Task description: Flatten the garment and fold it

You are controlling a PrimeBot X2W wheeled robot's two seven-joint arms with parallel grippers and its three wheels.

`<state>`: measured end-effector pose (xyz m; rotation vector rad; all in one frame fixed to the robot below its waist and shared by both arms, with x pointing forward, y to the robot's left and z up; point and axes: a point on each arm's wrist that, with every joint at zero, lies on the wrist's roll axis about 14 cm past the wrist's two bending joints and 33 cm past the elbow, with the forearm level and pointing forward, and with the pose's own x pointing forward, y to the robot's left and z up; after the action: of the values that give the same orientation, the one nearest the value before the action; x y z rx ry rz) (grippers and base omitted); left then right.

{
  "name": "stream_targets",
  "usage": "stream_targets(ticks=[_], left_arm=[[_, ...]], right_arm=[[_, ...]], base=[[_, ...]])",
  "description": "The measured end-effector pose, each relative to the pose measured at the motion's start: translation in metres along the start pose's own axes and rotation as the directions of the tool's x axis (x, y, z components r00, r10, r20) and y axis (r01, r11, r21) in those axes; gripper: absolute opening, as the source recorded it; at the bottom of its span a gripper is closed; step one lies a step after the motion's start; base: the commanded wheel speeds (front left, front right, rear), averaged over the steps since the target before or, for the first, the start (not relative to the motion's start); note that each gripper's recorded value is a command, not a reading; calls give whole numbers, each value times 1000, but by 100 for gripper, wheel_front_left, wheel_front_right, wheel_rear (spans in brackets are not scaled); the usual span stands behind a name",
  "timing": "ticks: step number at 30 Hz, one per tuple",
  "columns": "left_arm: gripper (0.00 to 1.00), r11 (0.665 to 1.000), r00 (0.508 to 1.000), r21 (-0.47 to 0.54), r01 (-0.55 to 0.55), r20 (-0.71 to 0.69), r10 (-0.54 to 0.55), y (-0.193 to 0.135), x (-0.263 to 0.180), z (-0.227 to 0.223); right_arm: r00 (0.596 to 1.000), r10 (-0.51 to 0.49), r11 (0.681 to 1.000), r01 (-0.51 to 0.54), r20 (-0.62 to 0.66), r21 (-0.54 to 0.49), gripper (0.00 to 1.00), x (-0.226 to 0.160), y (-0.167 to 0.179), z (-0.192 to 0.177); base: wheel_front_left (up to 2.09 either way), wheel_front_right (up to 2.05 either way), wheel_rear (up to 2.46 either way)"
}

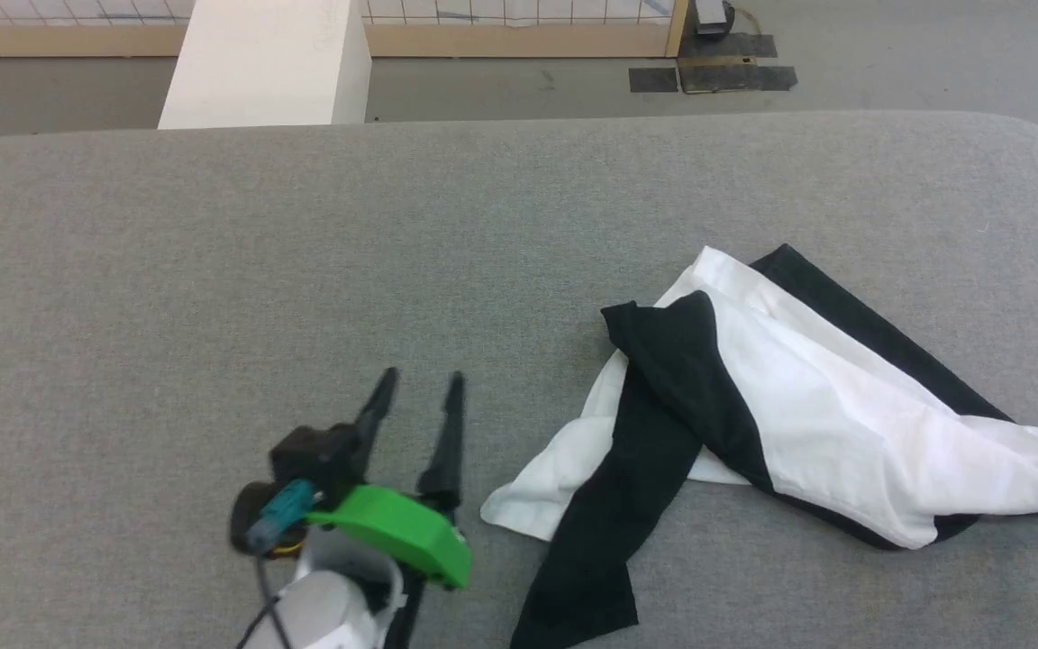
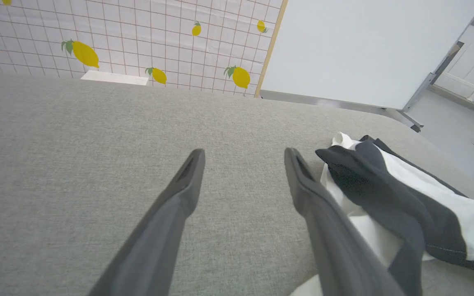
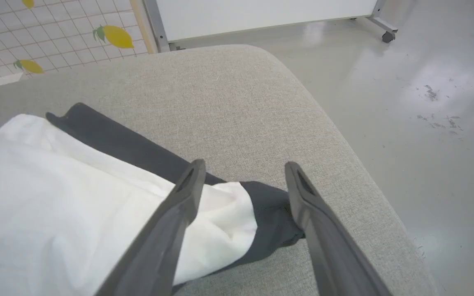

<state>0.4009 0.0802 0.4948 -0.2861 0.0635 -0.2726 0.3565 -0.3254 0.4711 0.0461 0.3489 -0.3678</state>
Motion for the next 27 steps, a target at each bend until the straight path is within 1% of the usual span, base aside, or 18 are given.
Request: stream_targets(ticks=[3,4,7,10,13,15,18,20,23,25,26,27], left_arm=[[100,994,994,-22,106,-31,-107,-32,11,-4],[100,989,988,-29,148,-44,-149,-45,16,-4],[100,968,962,-42,247,-112,-250,-77,32,-12],[100,955,928,-56,291,-226,-296,-95,46,-28],[100,951,881,-65,302,-364,-304,-102,58,-49],[100,952,850,-47,303,-438,-292,-104,66,-59],[100,957,820,-36,288,-506,-266,-103,78,-68],[100,958,804,-44,285,-533,-264,-104,83,-72],[100,959,761,-77,274,-592,-265,-105,86,-82],[41,956,735,-88,279,-621,-272,-108,85,-88],[0,953,727,-94,289,-627,-282,-110,85,-89],[0,948,723,-98,303,-625,-296,-113,86,-88]], right_arm=[[994,77,996,-80,73,39,100,-5,22,8],[991,102,992,-108,89,60,100,-6,30,9],[982,149,985,-158,115,73,100,-12,44,7],[979,166,981,-177,118,82,100,-14,50,5],[978,179,979,-188,110,81,100,-17,54,0],[979,178,979,-187,102,81,100,-19,54,-3],[982,166,980,-174,85,92,100,-20,49,-9],[985,158,982,-164,73,95,100,-21,46,-14],[988,148,983,-153,55,100,100,-22,43,-20],[989,140,984,-145,51,102,100,-22,40,-22],[989,137,985,-142,52,102,100,-23,39,-23],[990,134,985,-139,53,105,100,-23,38,-23]], base=[[0,0,0],[0,0,0],[0,0,0],[0,0,0],[0,0,0],[0,0,0],[0,0,0],[0,0,0],[0,0,0],[0,0,0],[0,0,0],[0,0,0]])
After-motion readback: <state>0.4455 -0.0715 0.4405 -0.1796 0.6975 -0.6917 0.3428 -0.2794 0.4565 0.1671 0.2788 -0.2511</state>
